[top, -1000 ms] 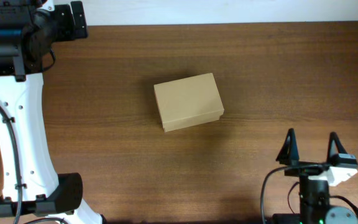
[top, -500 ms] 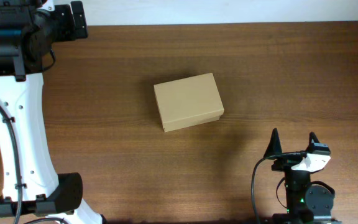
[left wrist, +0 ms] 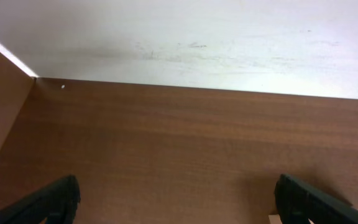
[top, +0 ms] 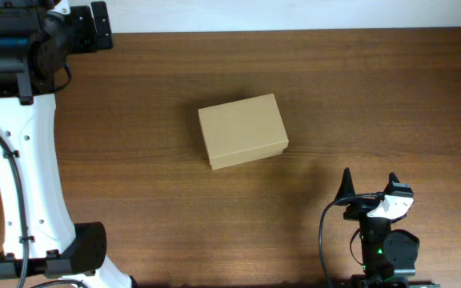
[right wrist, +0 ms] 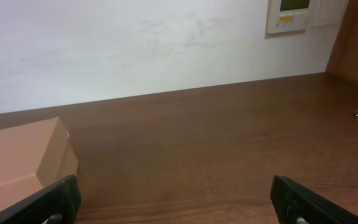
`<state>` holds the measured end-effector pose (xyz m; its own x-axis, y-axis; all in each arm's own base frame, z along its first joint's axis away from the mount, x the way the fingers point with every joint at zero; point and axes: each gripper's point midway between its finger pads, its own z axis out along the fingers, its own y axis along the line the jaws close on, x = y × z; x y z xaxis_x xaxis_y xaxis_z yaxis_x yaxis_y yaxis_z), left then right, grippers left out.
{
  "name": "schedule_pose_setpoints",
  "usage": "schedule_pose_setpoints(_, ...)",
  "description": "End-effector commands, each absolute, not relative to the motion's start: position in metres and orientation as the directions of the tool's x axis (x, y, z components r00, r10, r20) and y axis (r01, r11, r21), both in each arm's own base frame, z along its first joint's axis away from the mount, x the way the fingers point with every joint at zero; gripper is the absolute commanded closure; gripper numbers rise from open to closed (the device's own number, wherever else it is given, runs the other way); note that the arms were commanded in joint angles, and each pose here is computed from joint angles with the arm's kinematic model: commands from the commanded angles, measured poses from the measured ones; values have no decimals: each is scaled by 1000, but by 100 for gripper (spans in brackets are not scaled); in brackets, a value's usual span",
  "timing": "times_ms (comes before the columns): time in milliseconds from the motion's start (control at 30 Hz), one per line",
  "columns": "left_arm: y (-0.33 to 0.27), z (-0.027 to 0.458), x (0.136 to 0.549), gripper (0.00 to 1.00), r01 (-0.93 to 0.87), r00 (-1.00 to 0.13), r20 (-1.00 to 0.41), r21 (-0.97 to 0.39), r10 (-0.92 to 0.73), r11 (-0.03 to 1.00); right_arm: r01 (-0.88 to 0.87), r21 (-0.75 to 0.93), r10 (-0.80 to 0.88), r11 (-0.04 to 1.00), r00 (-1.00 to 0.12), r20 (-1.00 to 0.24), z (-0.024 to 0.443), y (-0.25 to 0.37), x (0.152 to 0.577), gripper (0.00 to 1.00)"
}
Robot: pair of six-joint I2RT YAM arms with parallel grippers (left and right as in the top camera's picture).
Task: Pack container
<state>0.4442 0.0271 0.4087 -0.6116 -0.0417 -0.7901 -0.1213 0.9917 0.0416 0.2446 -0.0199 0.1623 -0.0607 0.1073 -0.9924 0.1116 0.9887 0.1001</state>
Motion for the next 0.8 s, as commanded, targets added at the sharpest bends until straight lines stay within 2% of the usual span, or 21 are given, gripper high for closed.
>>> schedule_pose_setpoints(0, 30, 422, 438, 0, -127, -586, -809, 50, -35, 991, 131, 106, 114, 986, -54, -992, 158, -24, 245, 1)
schedule_pose_setpoints(467, 28, 426, 433, 0, -124, -578, -815, 48, -33, 991, 131, 106, 114, 986, -54, -992, 158, -24, 245, 1)
schedule_pose_setpoints(633, 15, 434, 393, 0, -94, -574, -819, 48, -15, 994, 131, 106, 114, 986, -54, -992, 158, -24, 245, 1)
schedule_pose_setpoints(767, 6, 406, 339, 0, -63, -631, -776, 55, 3, 997, 131, 106, 114, 986, -55, -992, 158, -24, 245, 1)
